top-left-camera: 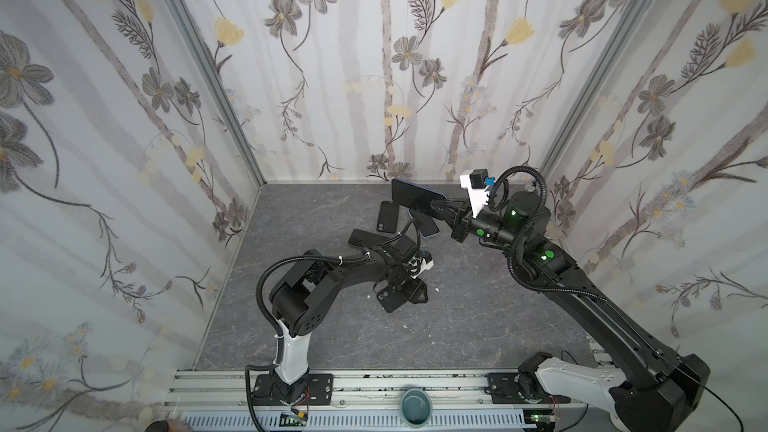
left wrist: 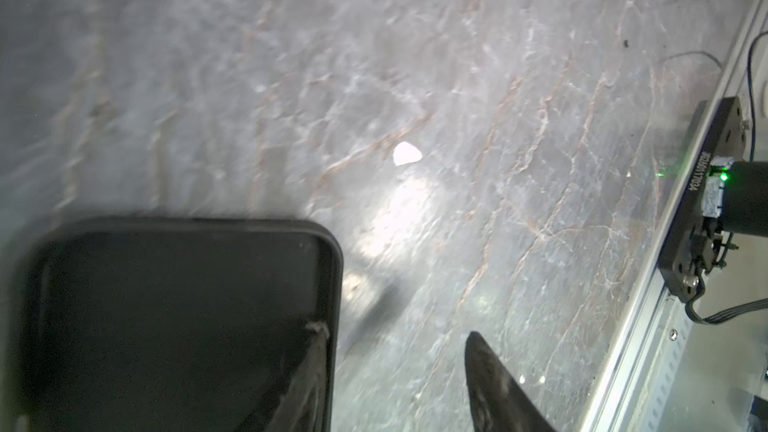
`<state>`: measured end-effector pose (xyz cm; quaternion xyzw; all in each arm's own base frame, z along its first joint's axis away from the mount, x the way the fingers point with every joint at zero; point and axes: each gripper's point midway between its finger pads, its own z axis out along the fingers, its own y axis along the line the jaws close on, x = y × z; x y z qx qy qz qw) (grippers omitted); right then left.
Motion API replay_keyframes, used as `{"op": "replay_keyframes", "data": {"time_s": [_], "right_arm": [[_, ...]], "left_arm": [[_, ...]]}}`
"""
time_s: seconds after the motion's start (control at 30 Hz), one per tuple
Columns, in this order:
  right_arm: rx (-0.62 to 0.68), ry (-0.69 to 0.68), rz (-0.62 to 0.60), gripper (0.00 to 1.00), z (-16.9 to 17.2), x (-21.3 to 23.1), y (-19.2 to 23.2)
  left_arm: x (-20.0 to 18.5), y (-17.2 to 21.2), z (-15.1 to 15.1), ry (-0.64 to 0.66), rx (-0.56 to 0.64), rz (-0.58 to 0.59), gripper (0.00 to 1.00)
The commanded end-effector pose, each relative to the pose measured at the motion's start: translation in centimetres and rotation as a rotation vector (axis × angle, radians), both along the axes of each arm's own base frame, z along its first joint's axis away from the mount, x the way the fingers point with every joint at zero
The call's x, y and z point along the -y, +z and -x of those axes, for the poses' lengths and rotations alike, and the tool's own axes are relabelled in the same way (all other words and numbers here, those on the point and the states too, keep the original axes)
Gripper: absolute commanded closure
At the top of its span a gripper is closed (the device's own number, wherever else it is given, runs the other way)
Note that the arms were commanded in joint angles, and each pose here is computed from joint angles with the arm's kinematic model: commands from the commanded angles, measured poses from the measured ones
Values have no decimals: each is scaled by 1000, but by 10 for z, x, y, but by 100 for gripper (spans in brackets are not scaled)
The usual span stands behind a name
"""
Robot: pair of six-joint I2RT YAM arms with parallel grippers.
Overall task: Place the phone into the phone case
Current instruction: 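Carry the black case nearer with the left gripper while the right brings the phone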
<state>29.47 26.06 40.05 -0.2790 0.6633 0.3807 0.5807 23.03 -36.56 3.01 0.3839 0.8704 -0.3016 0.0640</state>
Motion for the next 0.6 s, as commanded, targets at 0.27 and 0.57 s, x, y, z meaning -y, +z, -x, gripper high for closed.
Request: {"op": "replay_keyframes", "data": {"time_s": [0.27, 0.57], "right_arm": [[45, -54, -8, 100, -5, 10, 14], [-65, -318, -67, 100, -25, 66, 11]], "left_arm": [[27, 10, 36, -295, 20, 2, 45], [2, 79, 9, -22, 150, 122, 36]]}}
